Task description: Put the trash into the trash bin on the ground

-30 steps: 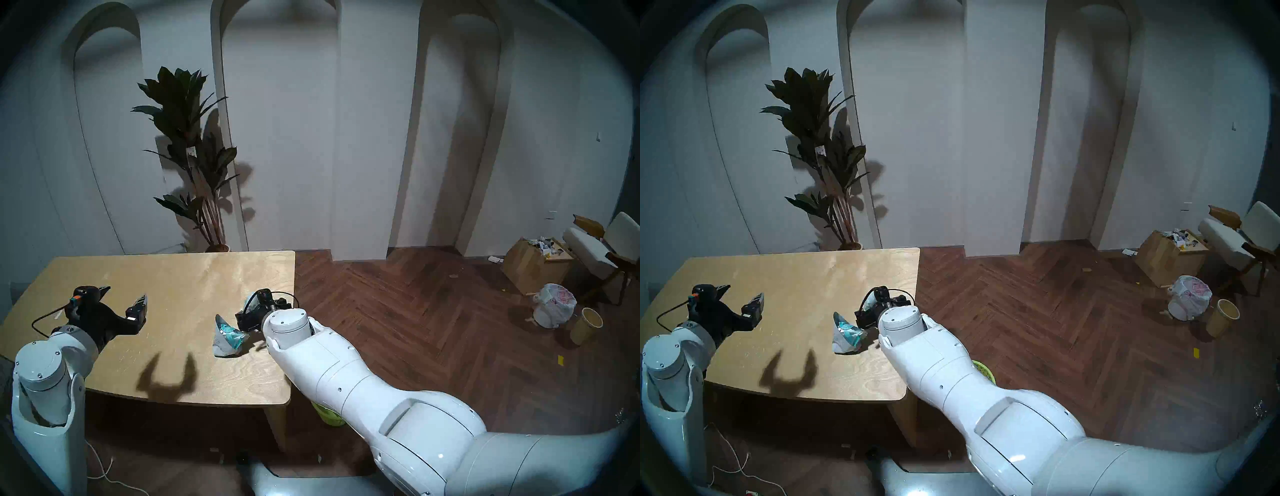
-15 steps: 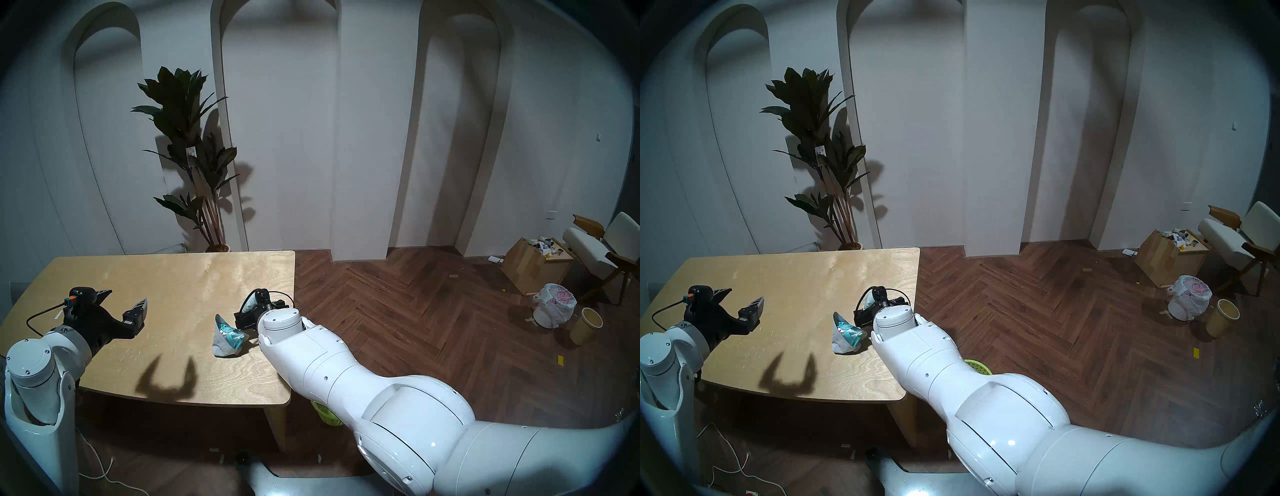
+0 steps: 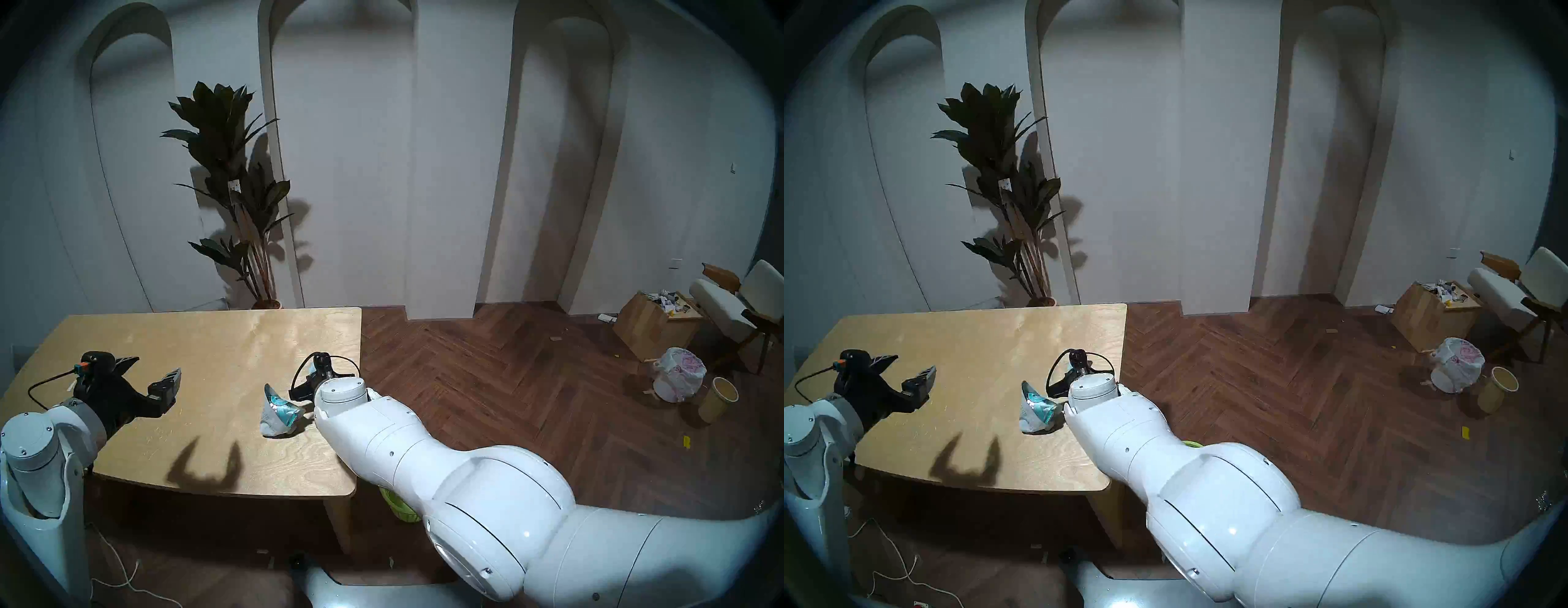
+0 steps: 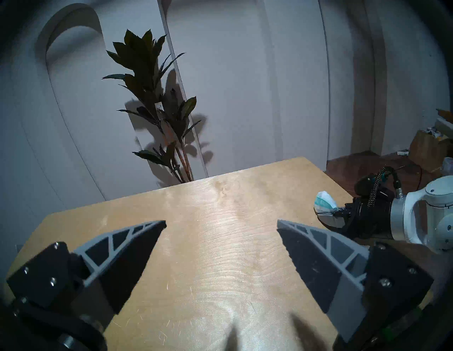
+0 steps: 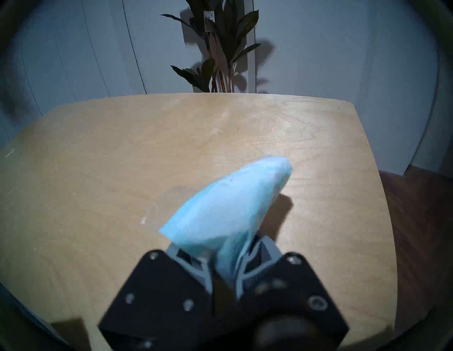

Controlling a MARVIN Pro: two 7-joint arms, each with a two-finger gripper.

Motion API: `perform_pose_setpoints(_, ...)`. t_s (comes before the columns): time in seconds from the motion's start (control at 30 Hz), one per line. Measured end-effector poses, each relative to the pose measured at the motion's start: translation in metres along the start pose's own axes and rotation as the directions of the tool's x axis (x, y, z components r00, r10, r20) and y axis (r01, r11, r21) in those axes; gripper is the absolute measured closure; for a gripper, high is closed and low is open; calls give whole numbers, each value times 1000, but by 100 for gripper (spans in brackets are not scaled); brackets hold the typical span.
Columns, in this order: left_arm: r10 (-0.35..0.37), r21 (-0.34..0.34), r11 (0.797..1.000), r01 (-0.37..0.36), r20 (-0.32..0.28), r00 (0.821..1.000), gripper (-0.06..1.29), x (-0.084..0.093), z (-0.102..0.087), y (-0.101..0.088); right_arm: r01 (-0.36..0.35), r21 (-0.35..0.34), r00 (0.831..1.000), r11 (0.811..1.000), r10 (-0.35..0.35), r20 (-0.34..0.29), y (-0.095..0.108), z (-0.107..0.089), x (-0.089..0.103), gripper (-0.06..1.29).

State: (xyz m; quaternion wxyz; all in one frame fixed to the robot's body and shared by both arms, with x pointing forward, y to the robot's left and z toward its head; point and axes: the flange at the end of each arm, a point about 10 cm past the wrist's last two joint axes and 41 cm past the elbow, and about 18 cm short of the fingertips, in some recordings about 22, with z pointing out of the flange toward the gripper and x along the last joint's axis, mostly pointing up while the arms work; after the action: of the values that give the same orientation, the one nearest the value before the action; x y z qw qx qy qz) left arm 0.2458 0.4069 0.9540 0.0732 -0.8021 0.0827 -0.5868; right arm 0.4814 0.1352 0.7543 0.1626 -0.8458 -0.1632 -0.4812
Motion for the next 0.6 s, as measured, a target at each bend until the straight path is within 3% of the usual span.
perform_pose_setpoints(0.03,0,-4,1000,0,0,1000,1,0,0,0,-6,-2,1000,1000,6,-3,1,0,0,108)
perform_pose_setpoints(0.07,0,-6,1000,0,-1,1000,1,1,-1,0,-9,-4,1000,1000,9,-6,2,0,0,111)
perform_pose_setpoints(0.33,1,-35,999,-1,-3,1000,1,3,-4,-2,-76,9,993,997,76,-89,8,2,15,114)
perform_pose_setpoints(0.47,2,-50,999,-2,-3,1000,1,4,-5,-3,-111,24,981,993,114,-157,16,2,27,114)
perform_pose_setpoints(0.6,1,-72,997,-1,-8,1000,1,6,-4,-3,-141,35,960,989,145,-240,38,0,38,116)
